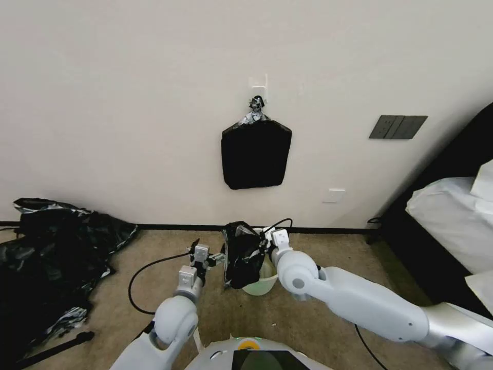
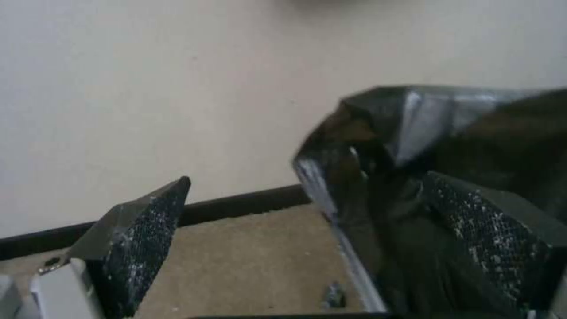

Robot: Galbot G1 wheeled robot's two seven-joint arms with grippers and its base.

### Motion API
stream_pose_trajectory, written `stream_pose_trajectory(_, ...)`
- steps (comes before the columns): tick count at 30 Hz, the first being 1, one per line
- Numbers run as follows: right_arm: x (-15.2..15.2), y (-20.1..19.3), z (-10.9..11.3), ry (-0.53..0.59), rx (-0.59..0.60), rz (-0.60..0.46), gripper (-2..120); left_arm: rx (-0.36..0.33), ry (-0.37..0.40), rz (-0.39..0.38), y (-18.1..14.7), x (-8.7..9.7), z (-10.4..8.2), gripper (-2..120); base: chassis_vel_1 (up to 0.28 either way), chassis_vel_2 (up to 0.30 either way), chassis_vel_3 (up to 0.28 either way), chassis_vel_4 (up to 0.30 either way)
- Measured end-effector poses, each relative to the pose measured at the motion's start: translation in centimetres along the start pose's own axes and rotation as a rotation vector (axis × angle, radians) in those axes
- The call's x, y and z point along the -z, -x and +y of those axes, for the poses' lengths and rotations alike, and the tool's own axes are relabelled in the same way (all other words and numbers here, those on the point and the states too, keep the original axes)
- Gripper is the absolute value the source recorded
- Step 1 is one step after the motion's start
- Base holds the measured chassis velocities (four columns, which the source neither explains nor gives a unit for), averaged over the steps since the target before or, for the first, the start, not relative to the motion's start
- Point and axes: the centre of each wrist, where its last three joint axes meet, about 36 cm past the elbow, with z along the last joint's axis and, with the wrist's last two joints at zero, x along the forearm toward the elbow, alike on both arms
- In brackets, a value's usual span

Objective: Place a trash bag onto the trash bin.

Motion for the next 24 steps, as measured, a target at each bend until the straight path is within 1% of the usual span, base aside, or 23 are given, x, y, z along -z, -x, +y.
stream_pose_trajectory(6,0.0,-0.1,-0.9,-0.005,-0.025,-0.004,0,-0.035,0.005,0.009,0.9,-0.1,-0.6,100,0.0,0.0,0.0,0.0)
stream_pose_trajectory(9,-0.2,-0.3,-1.6,-0.004,-0.038,0.0,0,-0.074,-0.031,0.042,2.0,0.2,-1.1,100,0.0,0.0,0.0,0.0)
stream_pose_trajectory(11,-0.3,-0.3,-1.6,-0.001,-0.038,0.0,0,-0.081,-0.042,0.051,2.2,0.2,-1.2,100,0.0,0.0,0.0,0.0)
stream_pose_trajectory(12,-0.3,-0.3,-1.4,0.005,-0.033,-0.001,0,-0.093,-0.066,0.07,2.8,0.2,-1.6,100,0.0,0.0,0.0,0.0)
stream_pose_trajectory(14,-0.3,-0.3,-1.4,0.007,-0.031,-0.001,0,-0.098,-0.074,0.077,3.0,0.2,-1.7,100,0.0,0.0,0.0,0.0)
stream_pose_trajectory(15,-0.2,-0.4,-1.0,0.015,-0.02,-0.005,0,-0.112,-0.089,0.091,3.5,0.3,-2.1,100,0.0,0.0,0.0,0.0)
stream_pose_trajectory(18,-0.1,-0.5,-0.6,0.021,-0.006,-0.006,0,-0.131,-0.102,0.113,4.2,0.4,-2.6,100,0.0,0.0,0.0,0.0)
stream_pose_trajectory(20,-0.2,-0.5,-0.5,0.022,-0.005,-0.005,0,-0.132,-0.103,0.12,4.4,0.4,-2.7,100,0.0,0.0,0.0,0.0)
stream_pose_trajectory(23,-0.3,-0.5,-0.6,0.026,-0.008,-0.002,0,-0.13,-0.122,0.164,5.5,0.7,-3.1,100,0.0,0.0,0.0,0.0)
stream_pose_trajectory(24,-0.3,-0.5,-0.6,0.026,-0.008,-0.002,0,-0.13,-0.122,0.164,5.5,0.7,-3.1,100,0.0,0.0,0.0,0.0)
